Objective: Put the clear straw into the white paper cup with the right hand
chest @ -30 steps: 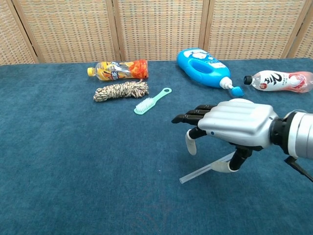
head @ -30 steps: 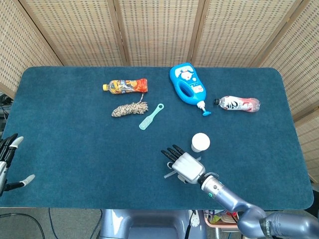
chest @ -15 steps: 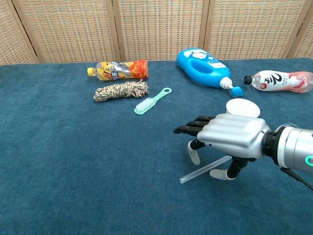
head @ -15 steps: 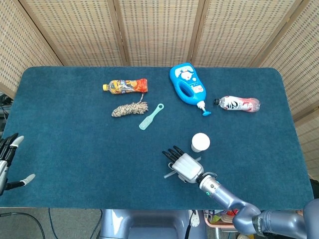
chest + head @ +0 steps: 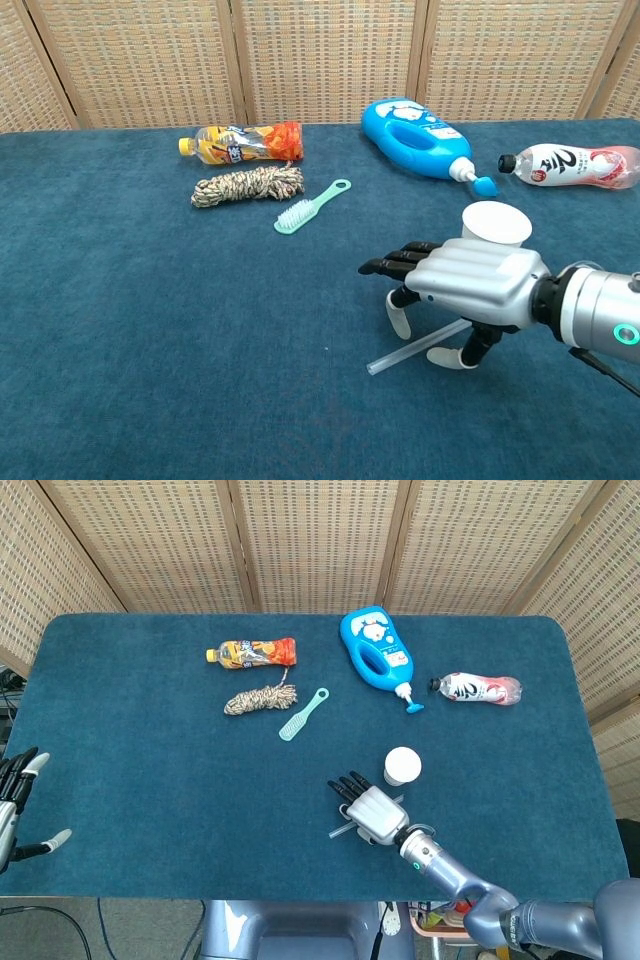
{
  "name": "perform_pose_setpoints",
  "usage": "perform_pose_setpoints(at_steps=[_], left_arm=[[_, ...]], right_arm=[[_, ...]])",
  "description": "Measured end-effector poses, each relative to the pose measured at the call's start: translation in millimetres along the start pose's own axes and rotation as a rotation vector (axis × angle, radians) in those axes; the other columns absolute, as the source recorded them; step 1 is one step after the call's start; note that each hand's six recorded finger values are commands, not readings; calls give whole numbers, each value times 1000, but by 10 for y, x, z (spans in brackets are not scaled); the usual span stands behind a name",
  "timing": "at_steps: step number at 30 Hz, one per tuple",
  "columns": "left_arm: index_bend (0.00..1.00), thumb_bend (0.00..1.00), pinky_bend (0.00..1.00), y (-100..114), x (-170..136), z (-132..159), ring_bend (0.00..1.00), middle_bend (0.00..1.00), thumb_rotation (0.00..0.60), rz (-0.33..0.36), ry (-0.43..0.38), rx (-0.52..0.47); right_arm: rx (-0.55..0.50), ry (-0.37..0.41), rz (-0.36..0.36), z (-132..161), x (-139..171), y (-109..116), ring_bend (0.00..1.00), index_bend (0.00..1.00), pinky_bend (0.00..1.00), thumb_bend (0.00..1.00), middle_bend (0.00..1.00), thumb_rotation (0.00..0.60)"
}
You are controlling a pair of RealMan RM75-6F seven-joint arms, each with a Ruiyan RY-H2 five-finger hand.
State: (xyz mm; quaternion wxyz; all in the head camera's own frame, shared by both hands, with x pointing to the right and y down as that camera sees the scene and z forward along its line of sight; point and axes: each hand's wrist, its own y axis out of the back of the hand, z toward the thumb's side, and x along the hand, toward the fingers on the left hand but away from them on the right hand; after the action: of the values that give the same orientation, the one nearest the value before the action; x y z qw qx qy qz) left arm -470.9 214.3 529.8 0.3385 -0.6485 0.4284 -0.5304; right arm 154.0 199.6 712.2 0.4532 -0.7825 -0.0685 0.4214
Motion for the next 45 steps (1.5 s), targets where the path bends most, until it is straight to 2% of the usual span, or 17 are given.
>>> perform_pose_setpoints(at_steps=[18, 28, 35, 40, 45], left_arm=[[0, 114, 0, -18, 7, 5, 0, 0, 600, -4, 2, 4], [0, 114, 0, -12, 17, -2, 0, 0, 600, -6, 3, 0], [0, 114, 0, -4, 4, 1, 0, 0, 600, -6, -3, -6], [0, 114, 0, -3, -2, 10, 0, 0, 600, -6, -7, -7], [0, 115, 0, -15, -10, 21, 0, 0, 600, -9, -10, -3]], right_arm=[[-23, 0, 4, -45, 38, -190, 0, 610, 0, 432, 7, 600], [-70, 10, -29, -24, 68, -119, 0, 626, 0, 432, 29, 600], [-178, 45, -90, 48, 219, 178, 0, 630, 0, 432, 36, 600], [-352, 80, -128, 111, 421, 534, 0, 633, 0, 432, 39, 600], [-505, 84, -163, 56, 570, 885, 0, 633, 0, 433, 68, 600]])
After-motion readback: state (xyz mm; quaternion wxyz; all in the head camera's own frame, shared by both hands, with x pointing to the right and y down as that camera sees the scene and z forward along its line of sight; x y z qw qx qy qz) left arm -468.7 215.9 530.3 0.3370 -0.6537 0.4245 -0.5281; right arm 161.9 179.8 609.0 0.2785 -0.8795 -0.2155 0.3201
